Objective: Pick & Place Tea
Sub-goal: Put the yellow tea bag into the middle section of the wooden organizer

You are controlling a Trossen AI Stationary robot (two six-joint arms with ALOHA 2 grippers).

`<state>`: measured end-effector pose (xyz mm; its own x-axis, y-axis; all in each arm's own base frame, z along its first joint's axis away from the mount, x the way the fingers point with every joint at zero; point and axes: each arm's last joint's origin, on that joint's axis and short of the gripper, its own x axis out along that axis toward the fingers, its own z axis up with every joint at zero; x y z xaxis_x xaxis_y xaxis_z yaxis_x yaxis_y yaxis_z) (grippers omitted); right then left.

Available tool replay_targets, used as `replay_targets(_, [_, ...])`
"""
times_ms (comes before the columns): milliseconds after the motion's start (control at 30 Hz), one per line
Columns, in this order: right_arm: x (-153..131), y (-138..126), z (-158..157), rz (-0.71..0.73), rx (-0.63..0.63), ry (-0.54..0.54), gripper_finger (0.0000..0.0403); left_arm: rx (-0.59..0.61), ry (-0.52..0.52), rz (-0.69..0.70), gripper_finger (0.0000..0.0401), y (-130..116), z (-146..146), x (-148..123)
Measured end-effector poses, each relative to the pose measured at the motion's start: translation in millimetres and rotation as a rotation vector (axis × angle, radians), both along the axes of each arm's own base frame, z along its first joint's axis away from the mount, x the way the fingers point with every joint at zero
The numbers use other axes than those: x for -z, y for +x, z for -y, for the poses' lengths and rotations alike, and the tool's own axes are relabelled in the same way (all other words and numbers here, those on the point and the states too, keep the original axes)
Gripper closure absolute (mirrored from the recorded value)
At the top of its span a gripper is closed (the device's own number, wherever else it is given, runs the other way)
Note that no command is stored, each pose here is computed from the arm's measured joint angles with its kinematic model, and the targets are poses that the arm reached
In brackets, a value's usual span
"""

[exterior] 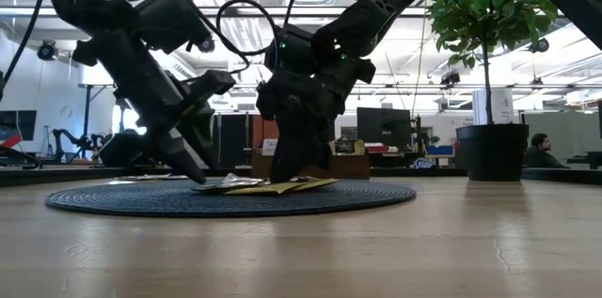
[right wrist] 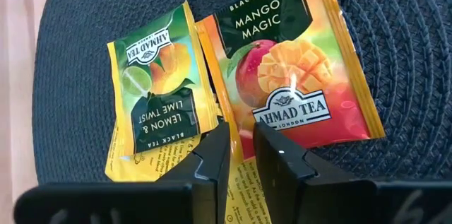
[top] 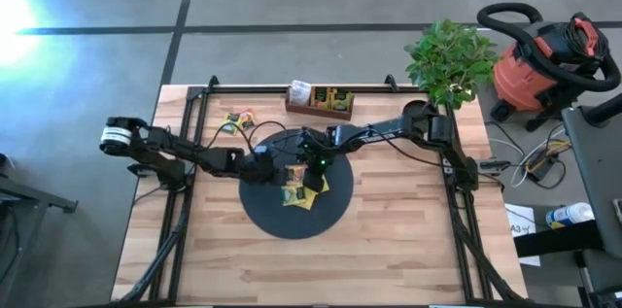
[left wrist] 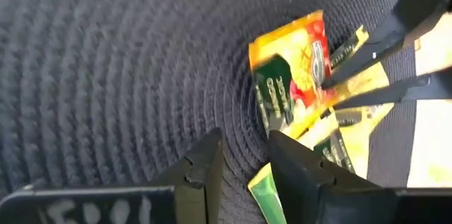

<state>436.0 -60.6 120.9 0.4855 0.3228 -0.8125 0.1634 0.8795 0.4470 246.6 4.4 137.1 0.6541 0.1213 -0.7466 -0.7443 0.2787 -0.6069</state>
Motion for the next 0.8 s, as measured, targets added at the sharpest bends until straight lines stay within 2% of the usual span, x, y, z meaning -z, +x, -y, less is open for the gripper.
replay_targets(200, [0, 0, 0, -0.001, 0.001, -0.002, 0.0339, -0.086, 0.079, 0.019, 0.0291, 1, -9, -2])
replay_targets(367, [1, 0, 0, -0.001, -0.005, 0.010, 0.0338, -0.084, 0.152, 0.040, 0.0291, 5, -15, -1])
replay_targets(500, [1, 0, 0, -0.002, -0.005, 0.011, 0.0338, -0.097, 0.155, 0.010, 0.0291, 10, -20, 14])
replay_targets(667, [2, -1, -2, -0.011, -0.015, 0.027, 0.0339, -0.076, 0.125, 0.111, 0.0291, 23, -20, 21])
replay_targets(800, [3, -2, -2, -0.017, -0.019, 0.029, 0.0338, -0.064, 0.108, 0.126, 0.0291, 26, -20, 21])
